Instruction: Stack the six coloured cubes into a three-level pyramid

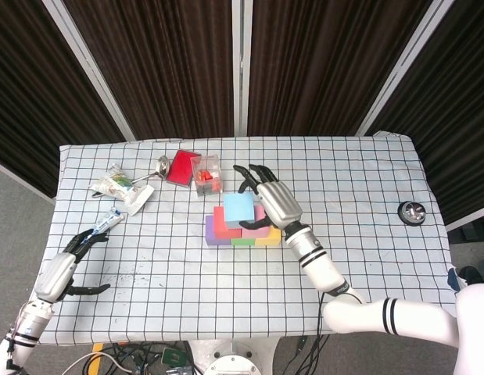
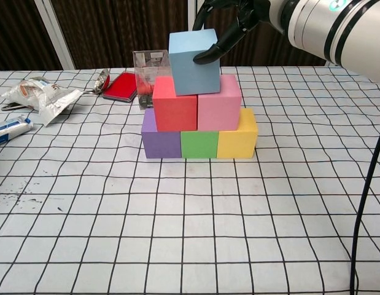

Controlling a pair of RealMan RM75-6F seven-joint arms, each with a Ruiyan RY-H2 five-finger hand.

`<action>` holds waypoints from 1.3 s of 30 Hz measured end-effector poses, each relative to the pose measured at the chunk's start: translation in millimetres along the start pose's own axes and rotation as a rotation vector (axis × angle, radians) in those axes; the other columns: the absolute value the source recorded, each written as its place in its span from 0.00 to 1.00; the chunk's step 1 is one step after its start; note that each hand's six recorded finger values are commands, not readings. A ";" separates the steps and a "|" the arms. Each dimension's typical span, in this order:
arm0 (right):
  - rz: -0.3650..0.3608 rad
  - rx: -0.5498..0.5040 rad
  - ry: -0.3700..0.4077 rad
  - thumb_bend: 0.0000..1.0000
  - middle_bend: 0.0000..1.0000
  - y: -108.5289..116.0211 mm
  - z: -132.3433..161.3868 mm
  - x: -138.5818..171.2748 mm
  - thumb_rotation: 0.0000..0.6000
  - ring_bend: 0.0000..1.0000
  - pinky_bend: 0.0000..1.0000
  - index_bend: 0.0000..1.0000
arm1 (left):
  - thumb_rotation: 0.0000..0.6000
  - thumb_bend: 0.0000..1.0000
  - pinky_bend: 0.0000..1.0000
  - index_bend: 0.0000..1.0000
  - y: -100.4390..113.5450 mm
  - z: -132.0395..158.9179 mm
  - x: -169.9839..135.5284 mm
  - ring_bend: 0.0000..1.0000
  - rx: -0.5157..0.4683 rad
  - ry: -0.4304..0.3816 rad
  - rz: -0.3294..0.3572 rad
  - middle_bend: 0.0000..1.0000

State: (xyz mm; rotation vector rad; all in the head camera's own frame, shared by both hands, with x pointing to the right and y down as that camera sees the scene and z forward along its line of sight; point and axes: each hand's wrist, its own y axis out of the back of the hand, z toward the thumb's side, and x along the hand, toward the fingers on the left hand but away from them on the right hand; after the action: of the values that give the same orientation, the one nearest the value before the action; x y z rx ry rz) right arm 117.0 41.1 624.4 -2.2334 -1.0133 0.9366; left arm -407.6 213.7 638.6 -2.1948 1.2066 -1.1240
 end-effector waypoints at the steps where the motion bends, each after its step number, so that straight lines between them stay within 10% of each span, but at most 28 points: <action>1: -0.003 -0.003 0.002 0.10 0.43 0.1 1.0 1.0 1.00 0.04 0.00 0.00 | 1.00 0.00 0.06 0.12 -0.2 0.1 0.0 0.01 0.000 0.000 0.000 0.18; 39: -0.029 -0.038 -0.046 0.12 0.44 -9.3 3.5 7.4 1.00 0.04 0.00 0.00 | 1.00 0.00 0.06 0.12 -0.3 -1.3 -1.1 0.01 -0.006 0.002 -0.002 0.18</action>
State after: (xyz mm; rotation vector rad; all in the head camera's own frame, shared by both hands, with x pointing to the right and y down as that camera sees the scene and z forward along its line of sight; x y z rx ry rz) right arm 113.9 53.0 625.7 -2.2314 -1.0904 0.9678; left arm -408.8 214.8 639.1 -2.2003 1.2108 -1.1249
